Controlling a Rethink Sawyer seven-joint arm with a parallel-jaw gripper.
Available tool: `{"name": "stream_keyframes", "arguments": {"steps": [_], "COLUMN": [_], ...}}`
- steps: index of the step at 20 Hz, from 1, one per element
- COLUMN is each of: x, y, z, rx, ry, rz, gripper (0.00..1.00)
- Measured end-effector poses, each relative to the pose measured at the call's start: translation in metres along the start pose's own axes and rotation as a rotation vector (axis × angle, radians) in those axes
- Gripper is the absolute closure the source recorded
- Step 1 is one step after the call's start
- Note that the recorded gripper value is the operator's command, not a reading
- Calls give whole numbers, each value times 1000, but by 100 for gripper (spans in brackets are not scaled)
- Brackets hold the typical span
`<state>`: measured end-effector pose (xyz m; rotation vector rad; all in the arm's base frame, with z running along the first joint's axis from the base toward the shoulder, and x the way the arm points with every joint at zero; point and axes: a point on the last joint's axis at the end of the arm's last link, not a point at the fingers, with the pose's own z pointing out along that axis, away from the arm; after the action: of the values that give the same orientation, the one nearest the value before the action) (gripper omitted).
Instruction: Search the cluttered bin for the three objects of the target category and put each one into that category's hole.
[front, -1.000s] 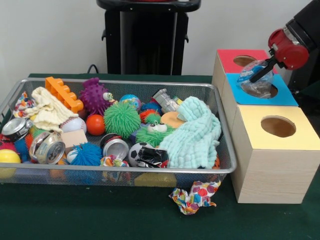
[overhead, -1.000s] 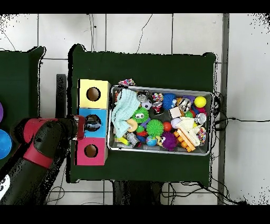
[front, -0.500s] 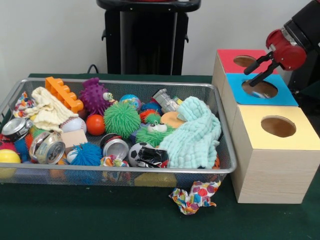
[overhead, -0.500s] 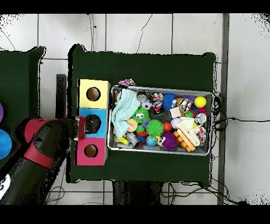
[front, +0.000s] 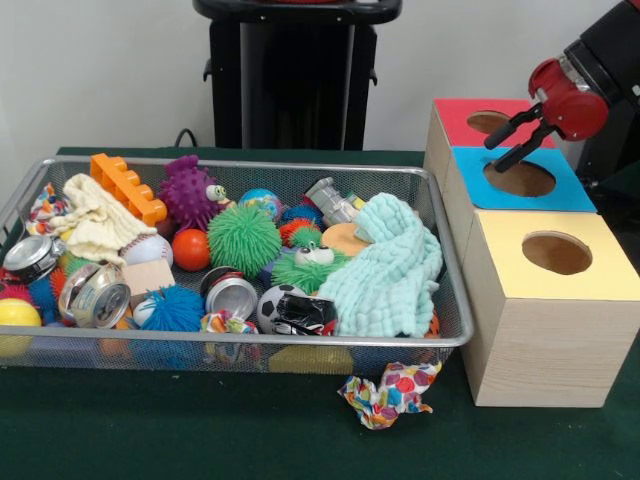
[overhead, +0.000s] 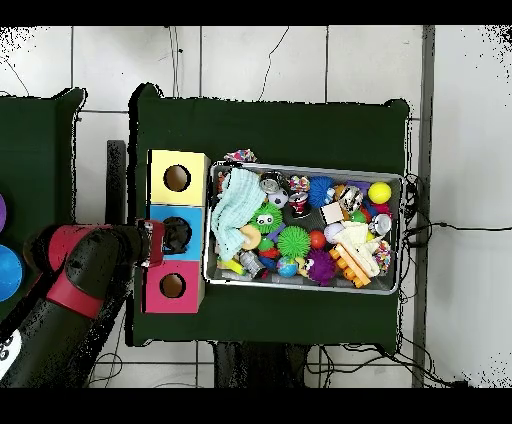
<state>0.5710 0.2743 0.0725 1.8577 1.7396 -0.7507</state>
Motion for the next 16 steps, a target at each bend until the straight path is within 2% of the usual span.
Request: {"name": "stream_keyframes", "arguments": {"steps": [6,10,16], "x": [-2,-5,-21], "y": [-1,-3,-6], "z": [1,1,-5], "rx": [2,-8,-18], "ry": [5,37,151], "rz": [4,17,71], "gripper": [0,0,0]}}
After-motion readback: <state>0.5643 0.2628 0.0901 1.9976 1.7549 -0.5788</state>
